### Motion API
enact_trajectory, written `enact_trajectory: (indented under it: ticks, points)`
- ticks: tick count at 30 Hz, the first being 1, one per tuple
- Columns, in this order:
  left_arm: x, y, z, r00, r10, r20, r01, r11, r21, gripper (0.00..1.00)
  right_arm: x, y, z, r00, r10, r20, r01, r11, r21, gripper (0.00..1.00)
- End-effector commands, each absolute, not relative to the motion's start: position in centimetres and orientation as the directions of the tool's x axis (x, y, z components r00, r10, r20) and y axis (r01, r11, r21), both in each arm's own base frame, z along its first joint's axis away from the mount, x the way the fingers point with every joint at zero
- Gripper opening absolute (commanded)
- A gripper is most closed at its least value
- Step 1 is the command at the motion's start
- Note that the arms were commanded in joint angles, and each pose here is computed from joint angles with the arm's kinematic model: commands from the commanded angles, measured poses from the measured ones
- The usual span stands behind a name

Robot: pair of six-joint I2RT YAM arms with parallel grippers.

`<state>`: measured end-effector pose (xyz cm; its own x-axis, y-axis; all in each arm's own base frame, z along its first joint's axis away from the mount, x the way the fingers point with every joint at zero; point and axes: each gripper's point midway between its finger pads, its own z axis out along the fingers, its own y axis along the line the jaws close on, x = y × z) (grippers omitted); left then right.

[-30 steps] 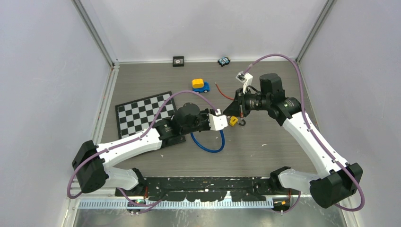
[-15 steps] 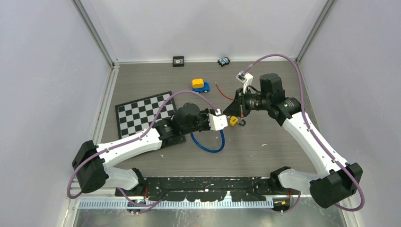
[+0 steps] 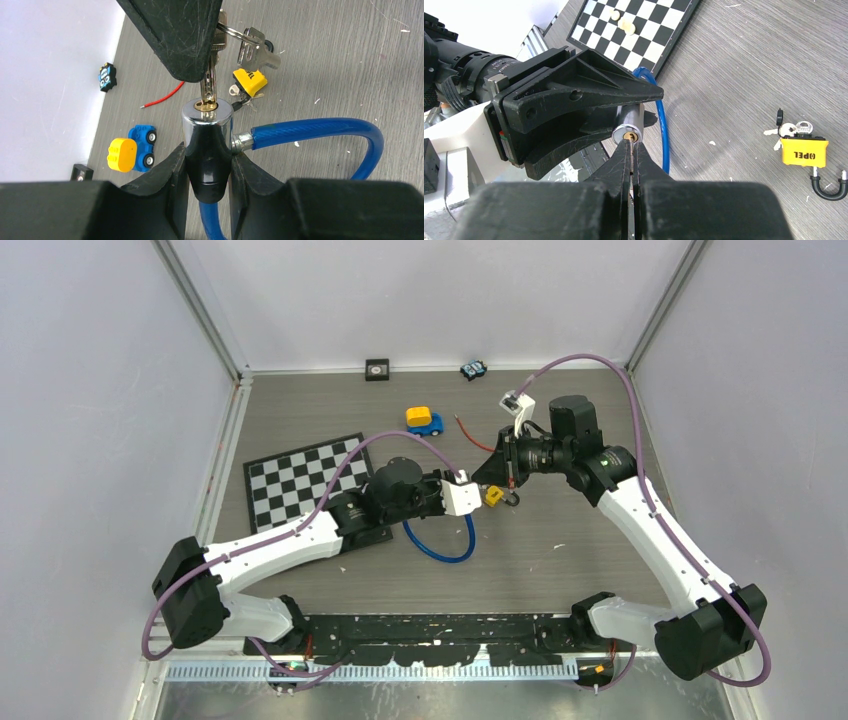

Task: Unlock with the key

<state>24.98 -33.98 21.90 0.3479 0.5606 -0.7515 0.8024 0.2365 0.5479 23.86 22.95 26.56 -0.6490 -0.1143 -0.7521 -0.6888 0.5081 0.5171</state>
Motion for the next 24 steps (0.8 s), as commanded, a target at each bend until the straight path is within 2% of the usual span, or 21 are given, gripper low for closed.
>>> enact_trajectory:
  ticks: [1,24]
  points:
    - [24.83,-34.82,25.84,0.400,0.453,-0.797,0.775,0.298,0.558,0.00,24.40,23.30,28.01,-0.610,-0.090,-0.787,-0.715,0.490,0.499,0.00]
    - [24.79,-34.68,25.80,0.397,0.453,-0.798,0.774,0.302,0.556,0.00,24.52,23.16,27.46,-0.615,-0.092,-0.783,-0.709,0.498,0.498,0.00]
